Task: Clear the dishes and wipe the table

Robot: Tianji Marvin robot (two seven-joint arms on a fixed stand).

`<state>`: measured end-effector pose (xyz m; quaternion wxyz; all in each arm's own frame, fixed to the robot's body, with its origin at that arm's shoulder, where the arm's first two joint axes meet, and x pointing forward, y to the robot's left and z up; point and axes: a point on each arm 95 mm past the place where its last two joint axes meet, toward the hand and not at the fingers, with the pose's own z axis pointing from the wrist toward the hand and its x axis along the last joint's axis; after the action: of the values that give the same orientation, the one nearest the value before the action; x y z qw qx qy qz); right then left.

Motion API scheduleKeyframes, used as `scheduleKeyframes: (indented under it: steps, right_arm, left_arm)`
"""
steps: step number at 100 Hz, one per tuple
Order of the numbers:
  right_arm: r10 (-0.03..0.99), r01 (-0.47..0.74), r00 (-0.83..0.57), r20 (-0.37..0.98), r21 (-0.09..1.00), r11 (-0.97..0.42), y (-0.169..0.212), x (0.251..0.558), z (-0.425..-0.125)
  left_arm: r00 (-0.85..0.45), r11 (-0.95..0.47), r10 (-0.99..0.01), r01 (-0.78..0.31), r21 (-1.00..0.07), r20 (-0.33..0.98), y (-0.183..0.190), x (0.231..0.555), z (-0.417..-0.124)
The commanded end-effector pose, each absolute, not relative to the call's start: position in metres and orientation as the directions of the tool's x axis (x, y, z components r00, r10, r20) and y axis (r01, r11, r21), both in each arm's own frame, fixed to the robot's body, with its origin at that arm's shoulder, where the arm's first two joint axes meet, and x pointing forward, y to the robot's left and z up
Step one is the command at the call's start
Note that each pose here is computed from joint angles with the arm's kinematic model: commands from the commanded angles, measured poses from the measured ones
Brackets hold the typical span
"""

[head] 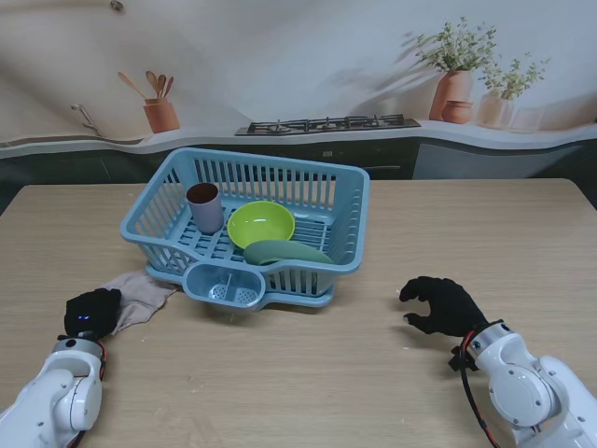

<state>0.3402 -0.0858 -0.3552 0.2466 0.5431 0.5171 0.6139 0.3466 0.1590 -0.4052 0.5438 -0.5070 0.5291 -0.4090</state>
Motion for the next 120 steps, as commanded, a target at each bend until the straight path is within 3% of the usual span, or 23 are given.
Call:
scheduleKeyframes:
  steps: [1, 19, 35, 94, 120]
  right_arm:
    - [0.864, 0.268, -0.295, 0.408, 0.903, -0.335, -0.084, 0.340, -0.356]
    - [0.865, 0.264, -0.298, 0.404, 0.906, -0.332, -0.085, 0.340, -0.355]
    - [0.865, 0.259, -0.301, 0.401, 0.908, -0.330, -0.087, 0.341, -0.355]
    - [0.860, 0.267, -0.297, 0.414, 0.901, -0.342, -0.089, 0.339, -0.358]
    - [0.860, 0.269, -0.301, 0.413, 0.902, -0.339, -0.088, 0.340, -0.358]
  left_arm:
    - [0.102, 0.134, -0.984, -0.108, -0.985, -0.145, 0.158, 0.358, -0.405]
    - [0.113, 0.112, -0.986, -0.115, -0.987, -0.125, 0.152, 0.380, -0.405]
    - [0.128, 0.115, -0.983, -0.137, -0.984, -0.133, 0.150, 0.379, -0.410]
    - [0.200, 0.166, -0.961, -0.135, -0.977, -0.191, 0.157, 0.286, -0.417]
    - [0.140, 0.174, -0.972, -0.099, -0.980, -0.186, 0.167, 0.275, -0.418]
